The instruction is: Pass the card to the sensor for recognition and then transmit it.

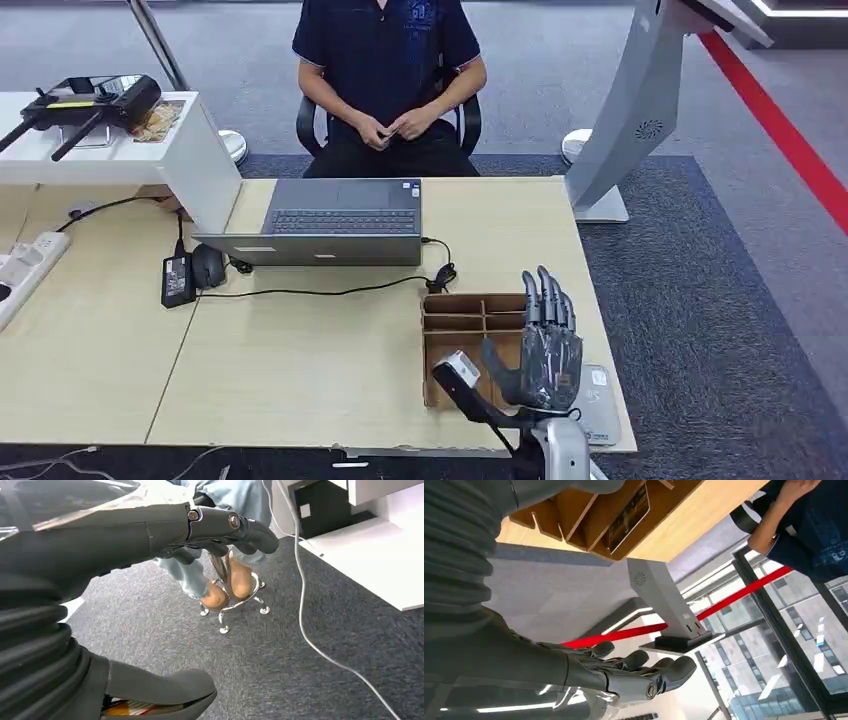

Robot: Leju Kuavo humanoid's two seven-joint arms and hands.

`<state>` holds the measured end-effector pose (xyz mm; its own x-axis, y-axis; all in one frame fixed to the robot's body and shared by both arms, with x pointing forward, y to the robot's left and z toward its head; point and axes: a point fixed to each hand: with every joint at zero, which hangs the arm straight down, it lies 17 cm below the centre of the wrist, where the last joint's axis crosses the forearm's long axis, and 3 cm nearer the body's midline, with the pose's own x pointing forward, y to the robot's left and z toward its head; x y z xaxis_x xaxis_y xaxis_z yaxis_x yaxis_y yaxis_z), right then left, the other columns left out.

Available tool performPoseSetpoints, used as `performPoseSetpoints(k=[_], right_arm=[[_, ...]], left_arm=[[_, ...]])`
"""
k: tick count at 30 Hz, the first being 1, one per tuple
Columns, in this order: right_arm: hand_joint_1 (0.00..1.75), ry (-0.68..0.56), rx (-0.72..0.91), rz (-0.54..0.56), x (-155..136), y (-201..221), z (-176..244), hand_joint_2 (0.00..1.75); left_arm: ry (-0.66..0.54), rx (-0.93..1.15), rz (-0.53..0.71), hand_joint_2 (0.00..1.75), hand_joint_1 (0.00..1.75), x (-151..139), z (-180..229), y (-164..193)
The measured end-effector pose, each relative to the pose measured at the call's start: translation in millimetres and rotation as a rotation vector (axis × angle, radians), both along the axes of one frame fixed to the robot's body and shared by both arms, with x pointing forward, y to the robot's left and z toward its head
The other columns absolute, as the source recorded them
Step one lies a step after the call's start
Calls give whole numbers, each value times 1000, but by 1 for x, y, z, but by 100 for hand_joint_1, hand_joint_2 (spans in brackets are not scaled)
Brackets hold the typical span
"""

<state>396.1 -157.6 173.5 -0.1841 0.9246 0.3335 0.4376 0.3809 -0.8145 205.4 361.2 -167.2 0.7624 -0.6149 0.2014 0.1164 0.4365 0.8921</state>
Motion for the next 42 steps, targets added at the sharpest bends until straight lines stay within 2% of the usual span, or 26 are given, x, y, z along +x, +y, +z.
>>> performPoseSetpoints(k=[11,19,31,42], right_arm=[[0,7,32,2,6,5,-2,175],[0,83,42,-71,14,-17,-32,175],[0,129,30,-132,16,-44,-55,175],[0,83,38,-103,14,-40,-42,175]], left_arm=[[1,2,-8,175,0,1,0,-2],[-3,2,-26,175,0,5,1,-6],[-4,-1,-33,175,0,6,1,-9],[-2,1,-33,175,0,6,1,-8]])
